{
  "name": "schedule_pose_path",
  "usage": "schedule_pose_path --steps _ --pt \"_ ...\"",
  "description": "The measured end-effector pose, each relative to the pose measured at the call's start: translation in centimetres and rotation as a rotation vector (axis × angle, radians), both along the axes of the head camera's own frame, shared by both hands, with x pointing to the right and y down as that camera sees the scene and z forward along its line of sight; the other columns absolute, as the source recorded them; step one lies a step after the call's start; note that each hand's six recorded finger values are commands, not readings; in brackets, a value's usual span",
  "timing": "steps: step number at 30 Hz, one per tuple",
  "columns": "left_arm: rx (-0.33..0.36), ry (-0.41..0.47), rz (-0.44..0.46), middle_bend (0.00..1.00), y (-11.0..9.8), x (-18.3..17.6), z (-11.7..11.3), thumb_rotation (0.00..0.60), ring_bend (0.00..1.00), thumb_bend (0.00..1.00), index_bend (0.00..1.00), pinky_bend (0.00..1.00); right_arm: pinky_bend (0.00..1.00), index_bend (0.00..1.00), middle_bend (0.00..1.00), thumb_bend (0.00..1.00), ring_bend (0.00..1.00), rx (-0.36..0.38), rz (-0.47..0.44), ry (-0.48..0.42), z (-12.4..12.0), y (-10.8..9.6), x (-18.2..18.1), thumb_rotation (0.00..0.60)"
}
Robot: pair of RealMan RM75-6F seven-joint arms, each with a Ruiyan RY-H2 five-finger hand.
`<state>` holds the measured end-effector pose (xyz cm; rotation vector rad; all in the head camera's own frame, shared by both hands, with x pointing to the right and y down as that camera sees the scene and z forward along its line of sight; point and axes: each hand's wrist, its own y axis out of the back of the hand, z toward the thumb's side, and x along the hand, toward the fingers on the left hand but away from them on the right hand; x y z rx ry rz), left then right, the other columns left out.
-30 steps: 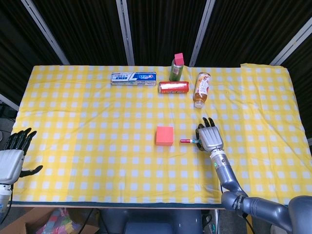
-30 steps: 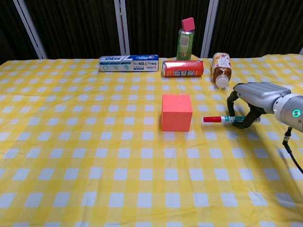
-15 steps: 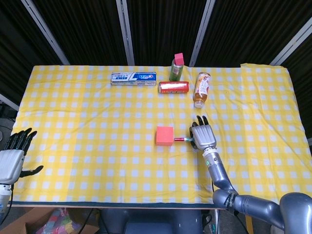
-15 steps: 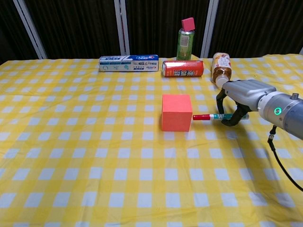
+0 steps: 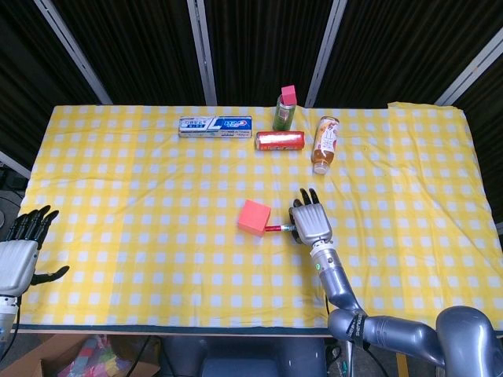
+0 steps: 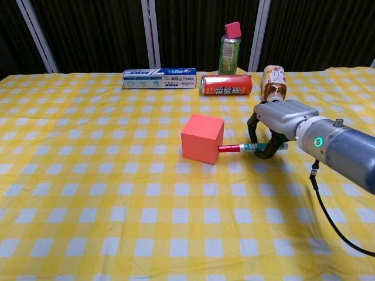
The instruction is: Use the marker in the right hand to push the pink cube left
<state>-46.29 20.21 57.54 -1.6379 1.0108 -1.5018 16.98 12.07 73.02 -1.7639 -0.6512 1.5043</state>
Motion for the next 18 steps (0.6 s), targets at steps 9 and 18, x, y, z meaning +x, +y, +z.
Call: schedule_pose_path --steps 9,18 --pt "-0.002 0.006 -0.008 0.00 0.0 -0.1 -0.1 0.600 0.00 0.00 0.06 0.03 0.06 0.74 0.31 0.45 0.01 0.025 -0.006 0.019 -0.3 -0.3 -0.8 0.600" --pt "-0.003 0.009 -0.007 0.00 0.0 0.0 -0.1 0.600 0.00 0.00 0.06 0.03 0.06 0.74 0.31 0.45 0.01 0.037 0.024 0.089 -0.4 -0.7 1.4 0.600"
